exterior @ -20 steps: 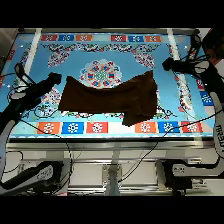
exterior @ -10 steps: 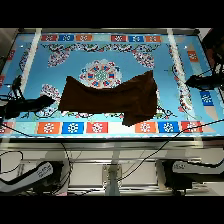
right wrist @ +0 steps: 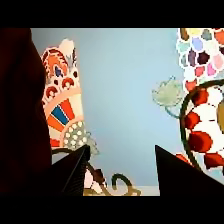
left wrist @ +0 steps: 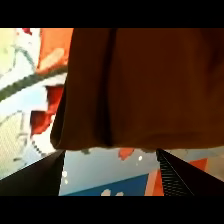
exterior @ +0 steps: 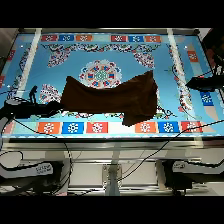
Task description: Fold the clothes and pants, and hang the long-sleeved shirts on hangers.
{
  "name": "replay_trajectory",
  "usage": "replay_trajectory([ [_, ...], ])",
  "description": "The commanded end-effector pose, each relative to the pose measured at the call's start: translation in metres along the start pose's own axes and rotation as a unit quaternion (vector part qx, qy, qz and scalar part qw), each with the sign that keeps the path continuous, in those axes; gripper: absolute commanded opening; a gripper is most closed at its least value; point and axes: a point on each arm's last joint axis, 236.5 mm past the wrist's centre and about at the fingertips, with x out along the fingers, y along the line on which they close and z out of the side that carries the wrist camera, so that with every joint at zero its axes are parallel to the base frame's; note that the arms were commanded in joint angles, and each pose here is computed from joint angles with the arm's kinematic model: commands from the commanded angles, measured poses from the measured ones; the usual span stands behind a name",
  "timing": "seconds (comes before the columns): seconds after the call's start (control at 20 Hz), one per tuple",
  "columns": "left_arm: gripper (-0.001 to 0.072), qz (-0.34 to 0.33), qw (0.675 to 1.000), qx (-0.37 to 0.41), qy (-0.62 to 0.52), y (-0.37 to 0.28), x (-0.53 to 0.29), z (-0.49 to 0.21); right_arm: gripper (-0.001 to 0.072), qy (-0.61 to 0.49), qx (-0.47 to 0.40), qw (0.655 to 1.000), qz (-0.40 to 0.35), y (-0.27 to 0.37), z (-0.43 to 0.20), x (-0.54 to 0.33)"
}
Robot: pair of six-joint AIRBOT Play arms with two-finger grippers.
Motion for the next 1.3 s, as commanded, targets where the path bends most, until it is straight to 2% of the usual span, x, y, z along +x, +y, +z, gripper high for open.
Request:
replay_trajectory([
  [0.0,0.0603,0.022,0.999,-0.004,-0.038,0.009,0.013,0.02,0.0422,-0.003,0.009,1.0,0.018,0.008,0.002,0.0],
  [0.05,0.056,0.023,0.999,-0.006,-0.049,0.007,0.014,0.025,0.0394,-0.003,0.01,1.0,0.021,0.01,0.002,0.0],
  [0.35,0.0537,0.018,0.997,-0.027,-0.064,0.014,0.006,0.031,0.0378,0.011,0.01,0.999,0.028,0.013,-0.005,0.0],
  [0.4,0.0473,0.016,0.998,-0.028,-0.063,0.014,0.005,0.03,0.0378,0.011,0.01,0.999,0.029,0.013,-0.005,0.0],
  [0.55,0.0342,0.013,0.998,-0.026,-0.057,0.011,0.007,0.027,0.0377,0.013,0.011,0.999,0.03,0.014,-0.006,0.0],
  [0.6,0.0342,0.013,0.998,-0.026,-0.057,0.012,0.007,0.027,0.0378,0.016,0.01,0.999,0.032,0.015,-0.008,0.0],
  [0.65,0.031,0.013,0.998,-0.026,-0.057,0.012,0.007,0.027,0.0378,0.02,0.01,0.999,0.033,0.015,-0.009,-0.001],
  [0.7,0.0162,0.013,0.998,-0.027,-0.057,0.012,0.006,0.028,0.0377,0.023,0.01,0.999,0.034,0.016,-0.011,-0.001],
  [0.75,0.0056,0.013,0.998,-0.026,-0.058,0.012,0.006,0.028,0.0377,0.026,0.01,0.999,0.036,0.017,-0.012,-0.001],
  [0.8,0.0021,0.013,0.998,-0.026,-0.057,0.011,0.007,0.028,0.0377,0.03,0.01,0.999,0.038,0.018,-0.014,-0.001],
  [1.0,0.002,0.013,0.998,-0.025,-0.057,0.01,0.007,0.027,0.0375,0.073,0.014,0.996,0.054,0.022,-0.038,0.008],
  [1.15,0.002,0.013,0.998,-0.025,-0.056,0.01,0.007,0.027,0.04,0.135,0.031,0.984,0.11,0.04,-0.074,0.025],
  [1.2,0.002,0.013,0.998,-0.025,-0.056,0.01,0.007,0.027,0.0492,0.139,0.046,0.98,0.135,0.049,-0.079,0.033],
  [1.25,0.002,0.013,0.998,-0.025,-0.056,0.01,0.007,0.027,0.0492,0.139,0.054,0.976,0.159,0.058,-0.084,0.041],
])
